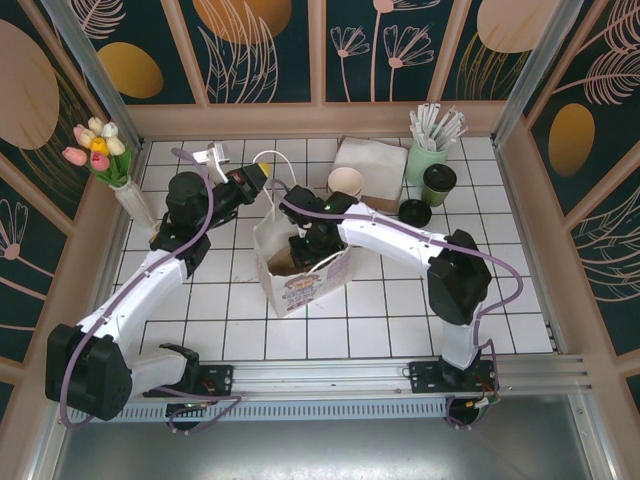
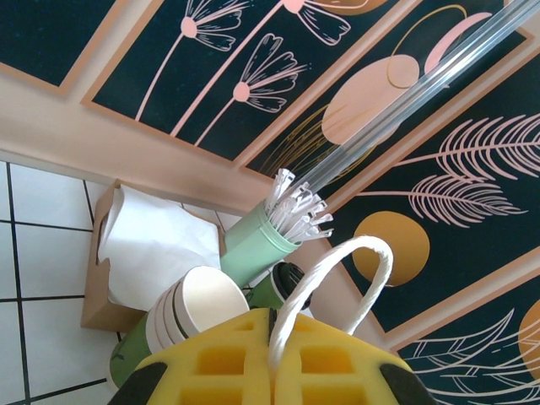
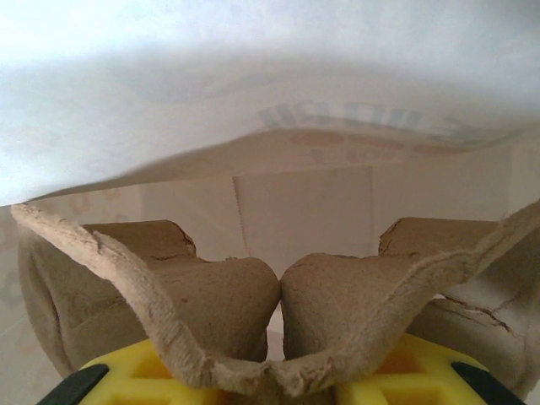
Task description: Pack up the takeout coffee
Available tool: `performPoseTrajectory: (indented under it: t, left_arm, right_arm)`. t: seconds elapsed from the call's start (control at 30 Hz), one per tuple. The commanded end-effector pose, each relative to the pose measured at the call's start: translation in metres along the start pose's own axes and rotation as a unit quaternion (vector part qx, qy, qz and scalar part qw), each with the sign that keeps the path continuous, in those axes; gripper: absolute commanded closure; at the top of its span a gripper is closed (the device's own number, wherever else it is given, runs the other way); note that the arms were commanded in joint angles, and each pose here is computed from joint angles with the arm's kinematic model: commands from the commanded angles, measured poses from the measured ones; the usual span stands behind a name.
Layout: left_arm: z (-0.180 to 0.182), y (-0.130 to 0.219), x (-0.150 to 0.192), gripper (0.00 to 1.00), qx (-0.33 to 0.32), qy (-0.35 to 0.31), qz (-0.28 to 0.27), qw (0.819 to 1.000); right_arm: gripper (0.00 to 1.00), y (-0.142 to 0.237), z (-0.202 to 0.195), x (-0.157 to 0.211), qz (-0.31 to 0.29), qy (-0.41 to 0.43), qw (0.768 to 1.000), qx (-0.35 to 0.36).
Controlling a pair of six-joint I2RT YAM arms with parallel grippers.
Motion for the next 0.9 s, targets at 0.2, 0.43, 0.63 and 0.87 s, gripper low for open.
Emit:
performPoseTrajectory:
  t: [0.2, 0.43, 0.63, 0.87]
  left_arm:
    - [-0.005, -0.002, -0.018, 1.00, -0.024, -0.006, 0.004, 1.000]
    - [0.002, -0.006, -0.011, 1.00, -0.035, 0.010, 0.018, 0.999]
    - [0.006, -0.006, -0.007, 1.00, -0.044, 0.015, 0.025, 0.999]
    - [-0.001, -0.005, -0.027, 1.00, -0.063, -0.008, 0.010, 0.998]
  right_arm:
    - [0.66, -0.024, -0.015, 0.001, -0.025, -0.012, 0.999, 0.034]
    - [0.54, -0.034, -0.013, 0.005, -0.028, -0.025, 0.999, 0.036]
    - [0.52, -0.046, -0.024, 0.006, -0.036, -0.049, 0.996, 0.062]
    - [0.46, -0.054, -0.027, 0.017, -0.016, -0.032, 0.998, 0.059]
Point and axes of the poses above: each hand's point on the last joint's axis, 136 mm out from that joint toward the fingers, its own y axis back along the fingers, its own z axis along the line the jaws close on, x = y × z, the point moved 4 cm from there along y, back along the fingers, and after that the axes turned 10 degrees about -y, right-handed, at the moved point
